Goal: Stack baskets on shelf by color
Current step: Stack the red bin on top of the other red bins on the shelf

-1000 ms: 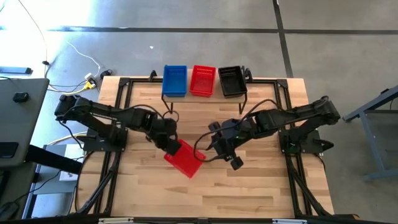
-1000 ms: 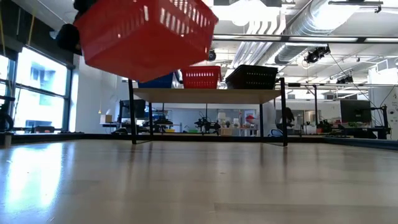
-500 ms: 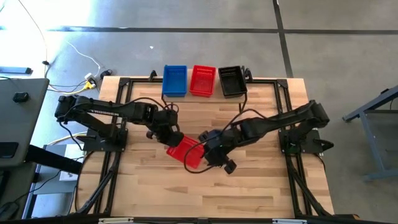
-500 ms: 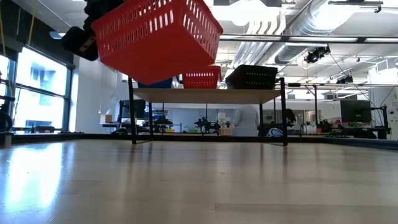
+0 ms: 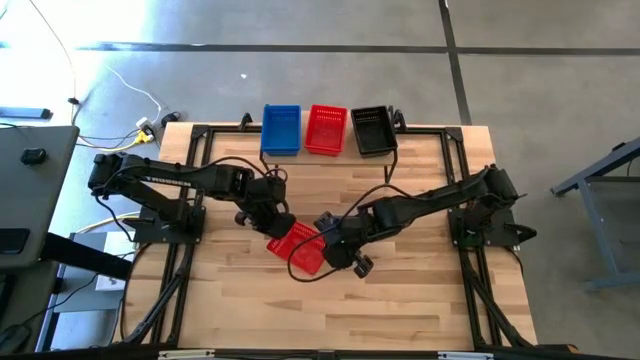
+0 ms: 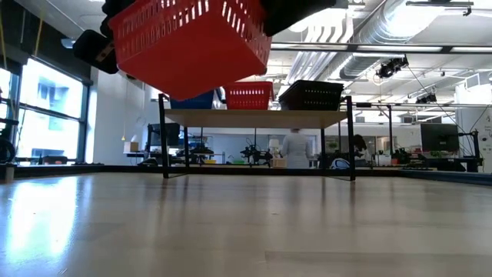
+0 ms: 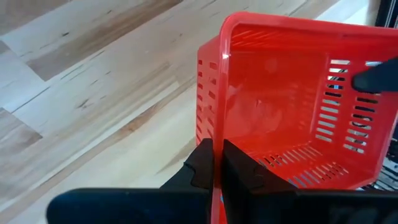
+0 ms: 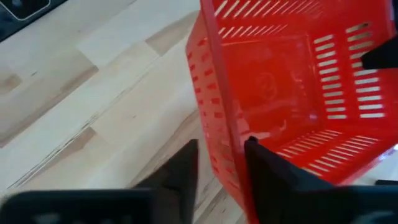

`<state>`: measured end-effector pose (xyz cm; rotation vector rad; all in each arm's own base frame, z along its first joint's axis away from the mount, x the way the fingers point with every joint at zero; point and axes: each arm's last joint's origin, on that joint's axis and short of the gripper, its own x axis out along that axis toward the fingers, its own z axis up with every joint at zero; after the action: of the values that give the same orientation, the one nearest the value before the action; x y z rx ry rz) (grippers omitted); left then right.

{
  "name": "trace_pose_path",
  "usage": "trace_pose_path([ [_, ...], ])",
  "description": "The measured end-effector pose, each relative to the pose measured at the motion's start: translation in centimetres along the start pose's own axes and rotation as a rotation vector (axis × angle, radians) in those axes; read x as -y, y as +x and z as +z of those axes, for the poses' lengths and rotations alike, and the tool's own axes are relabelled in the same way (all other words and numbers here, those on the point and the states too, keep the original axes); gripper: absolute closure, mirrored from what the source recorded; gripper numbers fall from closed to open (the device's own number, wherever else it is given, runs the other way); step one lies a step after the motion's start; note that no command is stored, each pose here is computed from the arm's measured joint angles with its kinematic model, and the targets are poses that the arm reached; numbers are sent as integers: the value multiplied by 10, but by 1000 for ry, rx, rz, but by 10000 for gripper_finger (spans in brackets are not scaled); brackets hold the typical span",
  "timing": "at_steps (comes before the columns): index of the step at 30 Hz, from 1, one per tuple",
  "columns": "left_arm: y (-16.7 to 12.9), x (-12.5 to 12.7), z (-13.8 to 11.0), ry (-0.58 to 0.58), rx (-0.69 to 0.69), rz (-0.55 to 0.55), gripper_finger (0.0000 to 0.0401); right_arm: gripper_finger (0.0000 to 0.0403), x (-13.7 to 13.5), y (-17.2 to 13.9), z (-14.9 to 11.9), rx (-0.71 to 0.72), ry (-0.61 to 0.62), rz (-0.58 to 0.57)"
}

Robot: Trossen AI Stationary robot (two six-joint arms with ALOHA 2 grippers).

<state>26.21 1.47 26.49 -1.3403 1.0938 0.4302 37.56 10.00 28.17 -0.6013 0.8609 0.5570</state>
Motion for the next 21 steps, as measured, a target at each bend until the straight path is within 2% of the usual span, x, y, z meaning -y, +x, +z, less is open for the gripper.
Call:
trace_pose_path([
  [4,0,1,0,12,11,-3,398,373,0,0,0,0,0,2],
  [6,0,1,1,32,28,-4,394,393,0,0,0,4,-4,10],
  [11,0,4,5,53,119,-6,379,394,-1,0,0,7,25,14],
  [15,-1,6,7,124,185,-9,361,399,-1,0,1,16,72,26],
  [21,-3,6,12,244,219,-11,324,402,-2,0,1,28,216,61],
])
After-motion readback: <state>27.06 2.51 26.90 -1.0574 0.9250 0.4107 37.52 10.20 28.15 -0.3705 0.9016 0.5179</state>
